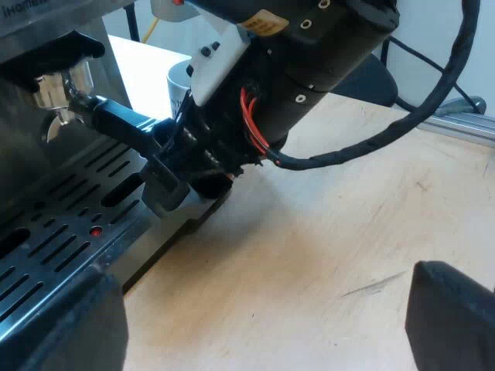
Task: Grind coffee beans and then tamp
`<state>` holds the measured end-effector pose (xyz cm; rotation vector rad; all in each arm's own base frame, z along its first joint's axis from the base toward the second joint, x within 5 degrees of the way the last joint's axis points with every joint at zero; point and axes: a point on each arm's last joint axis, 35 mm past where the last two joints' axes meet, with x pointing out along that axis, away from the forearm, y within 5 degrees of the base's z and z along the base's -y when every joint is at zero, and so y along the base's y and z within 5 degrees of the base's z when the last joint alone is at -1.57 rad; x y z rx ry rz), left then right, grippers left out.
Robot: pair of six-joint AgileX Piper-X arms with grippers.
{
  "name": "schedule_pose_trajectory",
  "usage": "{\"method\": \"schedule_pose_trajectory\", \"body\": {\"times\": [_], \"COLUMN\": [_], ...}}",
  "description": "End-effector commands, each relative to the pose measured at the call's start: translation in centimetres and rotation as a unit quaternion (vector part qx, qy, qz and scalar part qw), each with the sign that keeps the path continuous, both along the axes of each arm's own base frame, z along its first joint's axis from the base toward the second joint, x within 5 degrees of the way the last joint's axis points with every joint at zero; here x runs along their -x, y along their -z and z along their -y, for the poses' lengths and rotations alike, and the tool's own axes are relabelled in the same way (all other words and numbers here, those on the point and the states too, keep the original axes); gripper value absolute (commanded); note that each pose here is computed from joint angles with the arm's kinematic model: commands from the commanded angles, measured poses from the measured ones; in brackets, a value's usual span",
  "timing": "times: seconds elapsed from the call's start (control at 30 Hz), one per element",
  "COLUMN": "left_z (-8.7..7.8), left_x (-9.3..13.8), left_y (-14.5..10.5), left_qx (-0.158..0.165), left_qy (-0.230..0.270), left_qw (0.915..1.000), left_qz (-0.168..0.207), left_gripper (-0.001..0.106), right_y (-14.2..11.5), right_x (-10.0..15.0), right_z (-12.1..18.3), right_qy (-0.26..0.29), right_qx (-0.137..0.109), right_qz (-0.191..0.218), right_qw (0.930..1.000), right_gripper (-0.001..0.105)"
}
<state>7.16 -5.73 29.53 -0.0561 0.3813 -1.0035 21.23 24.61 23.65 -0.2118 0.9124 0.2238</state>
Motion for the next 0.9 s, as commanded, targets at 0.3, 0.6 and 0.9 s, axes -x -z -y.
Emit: {"method": "schedule_pose_trajectory", "body": {"times": [0.3,0.6,0.9], "left_z": [0.0,0.0,0.0], "left_x": [0.13,0.13,0.13], "left_y": [-0.13,-0.13,-0.13], "left_qx": [0.005,0.005,0.005], "left_qy": [0.004,0.004,0.004], "left_qw": [1.0,1.0,1.0], "left_qz": [0.0,0.0,0.0], "left_gripper": [0.079,0.079,0.079], "right_y": [-0.18,-0.18,-0.18], "right_x": [-0.12,-0.12,-0.12], "right_z": [-0.01,-0.01,-0.01], "right_qy": [-0.006,-0.006,-0.006], "right_qx": [-0.001,-0.001,-0.001], "right_qz": [-0.004,-0.004,-0.004], "right_qw": [1.0,1.0,1.0], "right_gripper": [0.032,0.012,0.0]}}
